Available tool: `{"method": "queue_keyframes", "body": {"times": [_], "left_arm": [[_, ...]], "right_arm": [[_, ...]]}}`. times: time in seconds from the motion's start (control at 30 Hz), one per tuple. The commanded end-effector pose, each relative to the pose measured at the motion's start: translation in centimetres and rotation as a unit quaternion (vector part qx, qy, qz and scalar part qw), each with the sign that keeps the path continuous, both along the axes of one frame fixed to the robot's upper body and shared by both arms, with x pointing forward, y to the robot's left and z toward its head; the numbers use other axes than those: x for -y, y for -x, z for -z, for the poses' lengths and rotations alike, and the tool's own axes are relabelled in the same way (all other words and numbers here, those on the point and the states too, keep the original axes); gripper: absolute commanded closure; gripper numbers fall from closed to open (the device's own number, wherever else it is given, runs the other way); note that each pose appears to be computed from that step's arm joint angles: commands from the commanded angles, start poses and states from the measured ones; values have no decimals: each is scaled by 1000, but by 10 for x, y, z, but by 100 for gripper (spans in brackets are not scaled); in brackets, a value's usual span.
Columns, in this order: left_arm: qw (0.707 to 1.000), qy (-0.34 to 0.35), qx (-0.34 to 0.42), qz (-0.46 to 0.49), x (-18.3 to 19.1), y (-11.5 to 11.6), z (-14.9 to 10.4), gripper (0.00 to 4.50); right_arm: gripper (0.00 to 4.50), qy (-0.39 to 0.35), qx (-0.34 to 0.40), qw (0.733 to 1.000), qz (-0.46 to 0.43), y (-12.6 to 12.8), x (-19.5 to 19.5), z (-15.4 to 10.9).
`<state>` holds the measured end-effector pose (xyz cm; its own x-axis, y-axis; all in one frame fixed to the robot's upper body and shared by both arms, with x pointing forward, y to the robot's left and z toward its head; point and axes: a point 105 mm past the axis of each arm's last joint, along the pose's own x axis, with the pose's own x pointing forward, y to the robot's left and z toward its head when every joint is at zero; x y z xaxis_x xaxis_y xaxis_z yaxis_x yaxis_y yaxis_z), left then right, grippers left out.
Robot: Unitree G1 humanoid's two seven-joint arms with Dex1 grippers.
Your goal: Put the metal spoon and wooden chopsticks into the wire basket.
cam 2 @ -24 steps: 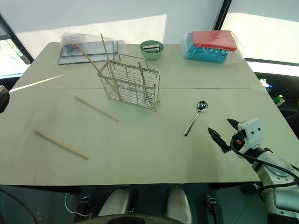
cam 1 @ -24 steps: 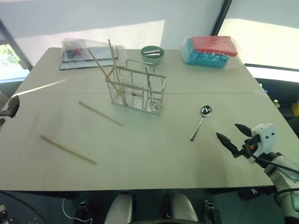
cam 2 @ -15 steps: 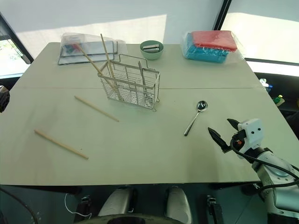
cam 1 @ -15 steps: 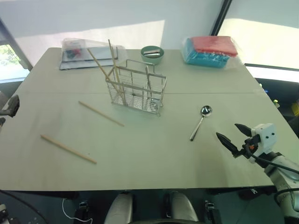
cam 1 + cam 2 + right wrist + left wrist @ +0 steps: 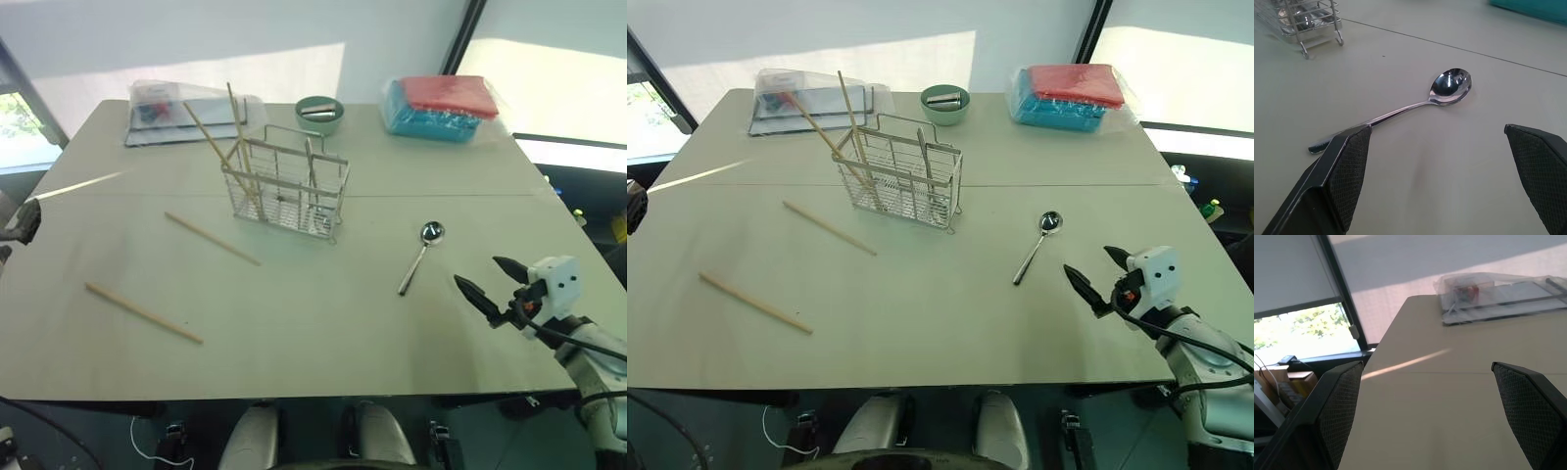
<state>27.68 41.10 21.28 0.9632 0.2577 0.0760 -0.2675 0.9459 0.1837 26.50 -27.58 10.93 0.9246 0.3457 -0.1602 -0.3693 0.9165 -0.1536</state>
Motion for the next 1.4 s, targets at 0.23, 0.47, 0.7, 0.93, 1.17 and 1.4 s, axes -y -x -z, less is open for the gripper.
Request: {"method": "queue_keyframes", "body": {"times": [0.23, 0.47, 0.7, 0.93, 1.17, 1.4], "left_arm": [[973, -34, -15, 229, 90, -21, -39, 7], [881, -72, -84, 459, 187, -21, -34, 7], [785, -86, -123, 601, 247, -11, -23, 7], [756, -91, -137, 634, 267, -24, -14, 7], [760, -97, -119, 631, 272, -26, -27, 7], [773, -92, -121, 616, 264, -20, -36, 7]], "right_arm": [[0, 116, 70, 987, -91, -23, -2, -68], [0, 283, 93, 909, -293, -40, -43, -112], [0, 426, 56, 776, -462, -62, -67, -110], [0, 508, 4, 680, -528, -95, -81, -82], [0, 594, -3, 615, -519, -116, -91, -63], [0, 710, -8, 511, -484, -133, -76, -39]]}}
